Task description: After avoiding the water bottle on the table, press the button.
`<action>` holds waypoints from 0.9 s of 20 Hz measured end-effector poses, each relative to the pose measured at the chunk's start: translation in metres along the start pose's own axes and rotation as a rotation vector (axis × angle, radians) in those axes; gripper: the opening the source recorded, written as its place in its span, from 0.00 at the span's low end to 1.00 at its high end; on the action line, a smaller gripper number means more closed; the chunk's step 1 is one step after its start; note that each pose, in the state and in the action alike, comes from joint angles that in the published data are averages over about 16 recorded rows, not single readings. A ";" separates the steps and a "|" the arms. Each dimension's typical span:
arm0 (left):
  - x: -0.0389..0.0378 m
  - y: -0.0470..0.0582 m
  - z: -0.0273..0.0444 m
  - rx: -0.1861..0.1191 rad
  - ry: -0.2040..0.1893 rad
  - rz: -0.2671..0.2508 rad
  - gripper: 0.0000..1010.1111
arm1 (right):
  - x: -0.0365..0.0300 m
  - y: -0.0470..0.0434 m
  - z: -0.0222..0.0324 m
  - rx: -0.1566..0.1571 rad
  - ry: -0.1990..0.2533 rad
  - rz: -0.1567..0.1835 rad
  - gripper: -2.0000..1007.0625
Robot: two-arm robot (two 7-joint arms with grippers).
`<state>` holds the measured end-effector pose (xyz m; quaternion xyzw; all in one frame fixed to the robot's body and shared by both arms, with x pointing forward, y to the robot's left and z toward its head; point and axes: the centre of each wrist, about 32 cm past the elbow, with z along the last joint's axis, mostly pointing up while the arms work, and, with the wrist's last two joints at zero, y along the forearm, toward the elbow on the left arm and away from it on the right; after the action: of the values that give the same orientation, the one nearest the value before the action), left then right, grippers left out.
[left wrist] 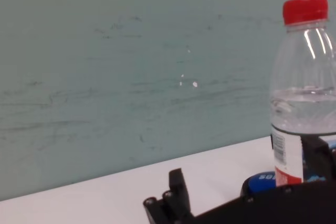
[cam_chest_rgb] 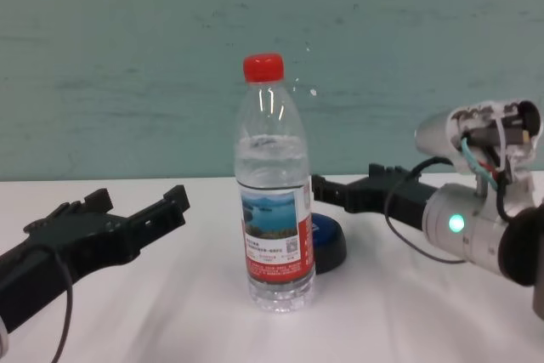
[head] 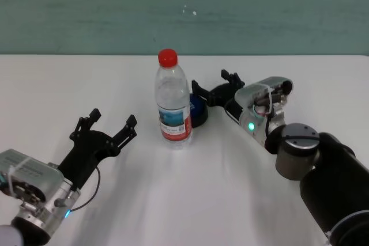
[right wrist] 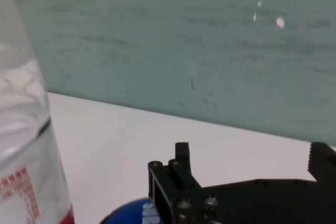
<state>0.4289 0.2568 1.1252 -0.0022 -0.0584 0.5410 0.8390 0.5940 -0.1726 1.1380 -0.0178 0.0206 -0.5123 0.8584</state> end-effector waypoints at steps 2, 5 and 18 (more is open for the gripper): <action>0.0000 0.000 0.0000 0.000 0.000 0.000 1.00 | -0.0003 -0.0022 0.0029 0.012 -0.005 -0.003 1.00; 0.0000 0.000 0.0000 0.000 0.000 0.000 1.00 | -0.0003 -0.0056 0.0067 0.026 -0.015 -0.007 1.00; 0.0000 0.000 0.0000 0.000 0.000 0.000 1.00 | -0.0019 -0.0302 0.0168 0.060 -0.034 -0.036 1.00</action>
<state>0.4289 0.2568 1.1252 -0.0022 -0.0584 0.5410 0.8390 0.5675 -0.1851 1.1564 -0.0012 -0.0099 -0.5275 0.8495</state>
